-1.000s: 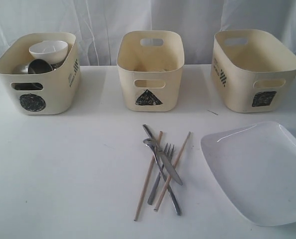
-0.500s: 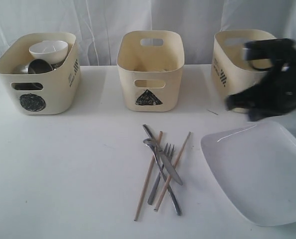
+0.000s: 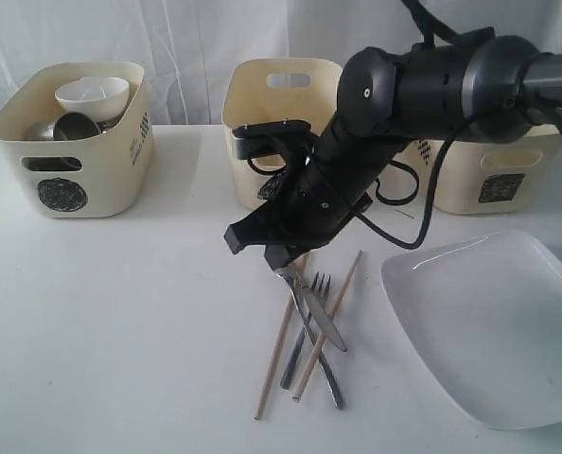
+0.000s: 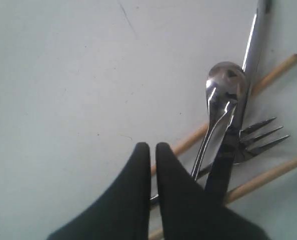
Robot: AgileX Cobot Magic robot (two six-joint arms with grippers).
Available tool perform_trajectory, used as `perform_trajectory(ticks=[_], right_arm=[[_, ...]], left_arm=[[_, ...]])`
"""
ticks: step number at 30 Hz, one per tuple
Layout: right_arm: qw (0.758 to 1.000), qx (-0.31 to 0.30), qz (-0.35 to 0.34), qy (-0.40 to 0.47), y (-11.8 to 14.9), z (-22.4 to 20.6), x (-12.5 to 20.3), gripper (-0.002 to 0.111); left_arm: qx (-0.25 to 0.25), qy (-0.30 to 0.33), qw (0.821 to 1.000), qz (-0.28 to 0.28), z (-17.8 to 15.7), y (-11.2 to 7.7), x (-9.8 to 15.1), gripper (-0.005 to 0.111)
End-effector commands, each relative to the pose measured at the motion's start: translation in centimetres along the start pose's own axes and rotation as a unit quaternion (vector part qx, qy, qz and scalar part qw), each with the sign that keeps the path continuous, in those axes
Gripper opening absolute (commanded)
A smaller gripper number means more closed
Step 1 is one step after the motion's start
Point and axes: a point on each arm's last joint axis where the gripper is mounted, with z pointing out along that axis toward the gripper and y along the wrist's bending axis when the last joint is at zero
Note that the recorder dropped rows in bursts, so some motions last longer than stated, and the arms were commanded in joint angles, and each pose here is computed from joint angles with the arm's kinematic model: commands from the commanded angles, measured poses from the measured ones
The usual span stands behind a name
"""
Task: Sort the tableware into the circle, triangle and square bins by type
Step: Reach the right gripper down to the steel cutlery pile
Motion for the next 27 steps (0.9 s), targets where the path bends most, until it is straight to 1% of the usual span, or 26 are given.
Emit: perform_trajectory(ticks=[1, 4, 6, 8, 15, 22, 25, 27], right_arm=[[1.000, 0.000, -0.022, 0.021, -0.2, 1.1, 0.2, 0.028], [0.999, 0.006, -0.015, 0.051, -0.7, 2.4, 0.7, 0.045], [0.998, 0.015, 0.012, 0.061, -0.9, 3.0, 0.9, 0.049], [0.998, 0.018, 0.024, 0.064, -1.1, 3.5, 0.9, 0.049], [0.997, 0.025, 0.030, 0.062, -1.9, 6.0, 1.0, 0.049], [0.997, 0.029, 0.034, 0.062, -2.3, 7.7, 1.2, 0.049], [0.997, 0.031, 0.035, 0.060, -2.5, 8.2, 1.3, 0.043], [0.997, 0.032, 0.046, 0.057, -2.6, 8.4, 1.3, 0.034]], left_arm=[[0.006, -0.001, 1.000, -0.001, 0.1, -0.1, 0.1, 0.000], [0.006, -0.001, 1.000, -0.001, 0.1, -0.1, 0.1, 0.000], [0.006, -0.001, 1.000, -0.001, 0.1, -0.1, 0.1, 0.000], [0.006, -0.001, 1.000, -0.001, 0.1, -0.1, 0.1, 0.000], [0.006, -0.001, 1.000, -0.001, 0.1, -0.1, 0.1, 0.000], [0.006, -0.001, 1.000, -0.001, 0.1, -0.1, 0.1, 0.000], [0.006, -0.001, 1.000, -0.001, 0.1, -0.1, 0.1, 0.000], [0.006, -0.001, 1.000, -0.001, 0.1, -0.1, 0.1, 0.000]])
